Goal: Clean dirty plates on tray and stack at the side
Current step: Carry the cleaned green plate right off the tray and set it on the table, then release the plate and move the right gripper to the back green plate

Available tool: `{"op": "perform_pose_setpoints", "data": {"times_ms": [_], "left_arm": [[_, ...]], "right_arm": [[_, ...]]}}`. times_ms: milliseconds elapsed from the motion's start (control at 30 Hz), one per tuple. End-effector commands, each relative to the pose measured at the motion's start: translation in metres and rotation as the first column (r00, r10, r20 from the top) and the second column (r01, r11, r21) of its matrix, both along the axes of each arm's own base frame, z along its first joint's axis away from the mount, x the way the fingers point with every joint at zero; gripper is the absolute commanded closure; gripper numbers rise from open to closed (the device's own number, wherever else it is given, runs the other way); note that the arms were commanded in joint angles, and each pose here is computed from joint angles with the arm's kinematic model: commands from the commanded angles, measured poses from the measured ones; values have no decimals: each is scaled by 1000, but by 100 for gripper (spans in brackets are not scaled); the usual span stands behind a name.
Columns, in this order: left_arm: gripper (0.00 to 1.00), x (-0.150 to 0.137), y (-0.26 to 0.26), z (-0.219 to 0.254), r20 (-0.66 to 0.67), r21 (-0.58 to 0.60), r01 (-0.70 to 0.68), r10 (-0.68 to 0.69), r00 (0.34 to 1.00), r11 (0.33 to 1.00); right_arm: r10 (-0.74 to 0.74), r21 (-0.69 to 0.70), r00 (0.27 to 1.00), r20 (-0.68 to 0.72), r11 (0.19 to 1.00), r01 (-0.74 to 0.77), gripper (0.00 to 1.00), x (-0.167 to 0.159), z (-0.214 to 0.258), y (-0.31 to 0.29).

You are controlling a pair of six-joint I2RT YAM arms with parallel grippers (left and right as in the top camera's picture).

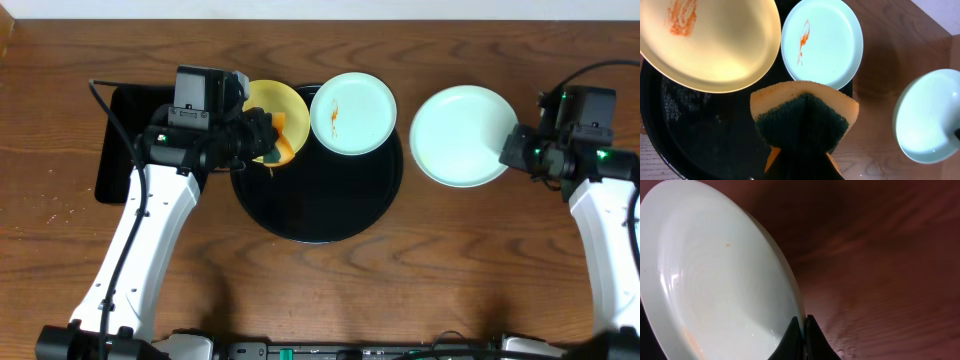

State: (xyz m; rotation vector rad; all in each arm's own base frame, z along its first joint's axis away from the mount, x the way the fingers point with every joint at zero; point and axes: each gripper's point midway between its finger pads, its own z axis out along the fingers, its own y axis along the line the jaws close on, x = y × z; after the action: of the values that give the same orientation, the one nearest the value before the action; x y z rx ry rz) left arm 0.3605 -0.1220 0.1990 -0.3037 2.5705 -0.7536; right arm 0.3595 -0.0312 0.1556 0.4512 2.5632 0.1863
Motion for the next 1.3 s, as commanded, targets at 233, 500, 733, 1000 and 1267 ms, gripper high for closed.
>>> {"op": "perform_pose_setpoints", "data": {"times_ms": [233,500,733,1000,1267], "left_arm": [[93,0,0,-1,0,0,9,-9,1000,1000],[92,0,0,-1,0,0,9,-9,1000,1000],[93,0,0,-1,0,0,9,-9,1000,1000],[93,0,0,-1,0,0,9,-9,1000,1000],[92,2,0,-13,-27,12,21,-21,999,1000]], "right_arm": [[-174,-52,966,-192,985,167,99,1,-92,-33],[-250,-45,934,-256,968,247,99,-5,-119,-52],[-176,8,944,-279,983,186,35,-9,-119,-41],[23,179,979,-202,984,14,4,4,-78,0],[257,220,966,-19,944,-247,11,41,-24,99]]}}
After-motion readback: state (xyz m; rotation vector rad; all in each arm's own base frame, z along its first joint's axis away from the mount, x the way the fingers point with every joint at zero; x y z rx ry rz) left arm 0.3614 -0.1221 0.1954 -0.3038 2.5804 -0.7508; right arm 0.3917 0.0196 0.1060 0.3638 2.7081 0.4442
